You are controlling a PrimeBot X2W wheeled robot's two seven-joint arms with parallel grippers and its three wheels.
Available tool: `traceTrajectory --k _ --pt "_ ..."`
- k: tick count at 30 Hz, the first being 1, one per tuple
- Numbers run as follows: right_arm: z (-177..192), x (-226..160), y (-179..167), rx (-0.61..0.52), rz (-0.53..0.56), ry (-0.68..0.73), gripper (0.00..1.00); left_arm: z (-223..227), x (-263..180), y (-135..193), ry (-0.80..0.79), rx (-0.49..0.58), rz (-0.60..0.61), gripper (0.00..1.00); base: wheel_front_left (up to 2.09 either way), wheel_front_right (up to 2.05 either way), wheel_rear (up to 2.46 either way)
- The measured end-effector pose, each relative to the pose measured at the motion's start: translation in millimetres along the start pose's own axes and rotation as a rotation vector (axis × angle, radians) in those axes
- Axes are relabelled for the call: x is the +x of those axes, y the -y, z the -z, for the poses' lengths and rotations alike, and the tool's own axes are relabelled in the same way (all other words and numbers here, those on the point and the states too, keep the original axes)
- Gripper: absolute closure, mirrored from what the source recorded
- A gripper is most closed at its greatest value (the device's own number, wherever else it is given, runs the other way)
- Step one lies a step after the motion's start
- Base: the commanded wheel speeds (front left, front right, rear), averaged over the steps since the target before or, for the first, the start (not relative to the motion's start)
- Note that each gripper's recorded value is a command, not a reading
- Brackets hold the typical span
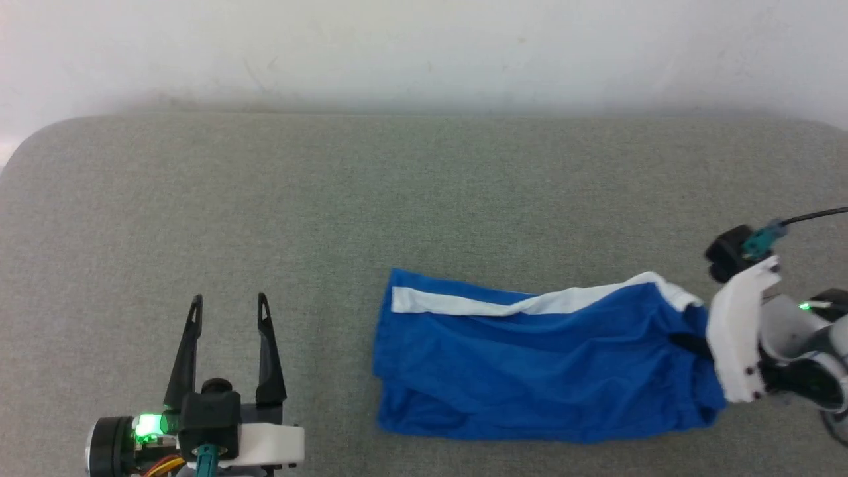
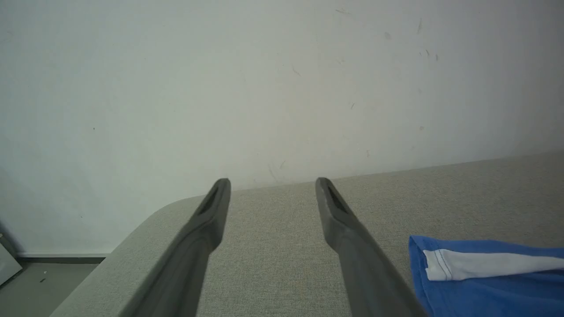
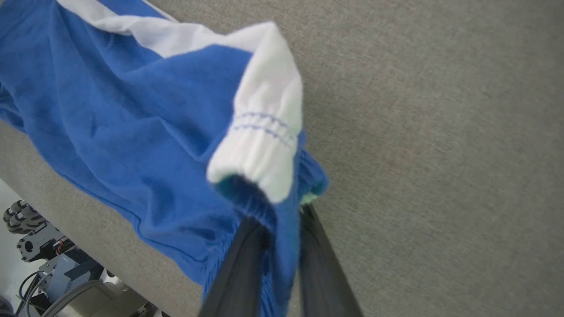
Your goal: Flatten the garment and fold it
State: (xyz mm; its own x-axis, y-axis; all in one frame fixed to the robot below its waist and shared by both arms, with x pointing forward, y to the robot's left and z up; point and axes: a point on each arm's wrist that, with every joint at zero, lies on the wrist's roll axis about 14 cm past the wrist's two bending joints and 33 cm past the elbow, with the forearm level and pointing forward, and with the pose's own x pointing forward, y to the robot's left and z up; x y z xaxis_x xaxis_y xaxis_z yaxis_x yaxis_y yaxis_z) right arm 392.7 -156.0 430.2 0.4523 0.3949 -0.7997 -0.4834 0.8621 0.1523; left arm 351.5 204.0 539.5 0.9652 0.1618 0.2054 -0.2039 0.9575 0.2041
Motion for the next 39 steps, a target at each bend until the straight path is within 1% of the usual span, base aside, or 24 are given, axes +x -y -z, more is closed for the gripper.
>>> traceTrajectory --k 3,7,9,11,14,18,22,28,31,33,39 --pt "-1 -21 27 -0.002 0.069 0.010 1.00 -1 1 5 0.006 -0.003 0.016 0.00 0.00 0.00 0.00" --pt "8 -42 56 -0.003 0.148 -0.021 1.00 0 2 11 0.002 -0.009 0.032 0.00 0.00 0.00 0.00" --pt "14 -47 65 0.009 0.173 -0.039 1.00 1 2 13 -0.001 -0.008 0.040 0.00 0.00 0.00 0.00" --pt "17 -49 68 0.019 0.176 -0.042 1.00 4 2 15 -0.009 -0.010 0.043 0.00 0.00 0.00 0.00" --pt "8 -47 53 0.006 0.132 -0.009 1.00 6 0 16 -0.017 -0.011 0.053 0.00 0.00 0.00 0.00" --pt "-17 -48 13 -0.038 0.015 0.069 1.00 5 -1 16 -0.013 -0.010 0.058 0.00 0.00 0.00 0.00" --pt "-34 -48 -28 -0.102 -0.096 0.109 1.00 4 -3 14 -0.013 -0.006 0.055 0.00 0.00 0.00 0.00" --pt "-59 -27 -78 -0.198 -0.214 0.128 1.00 12 -2 17 -0.037 -0.008 0.052 0.00 0.00 0.00 0.00" --pt "-65 -6 -95 -0.222 -0.249 0.102 1.00 12 2 16 -0.036 -0.003 0.047 0.00 0.00 0.00 0.00" --pt "-61 11 -100 -0.257 -0.239 0.057 1.00 13 5 14 -0.035 0.000 0.039 0.00 0.00 0.00 0.00" --pt "-28 59 -102 -0.277 -0.223 -0.103 1.00 17 5 11 -0.052 0.004 0.022 0.00 0.00 0.00 0.00"
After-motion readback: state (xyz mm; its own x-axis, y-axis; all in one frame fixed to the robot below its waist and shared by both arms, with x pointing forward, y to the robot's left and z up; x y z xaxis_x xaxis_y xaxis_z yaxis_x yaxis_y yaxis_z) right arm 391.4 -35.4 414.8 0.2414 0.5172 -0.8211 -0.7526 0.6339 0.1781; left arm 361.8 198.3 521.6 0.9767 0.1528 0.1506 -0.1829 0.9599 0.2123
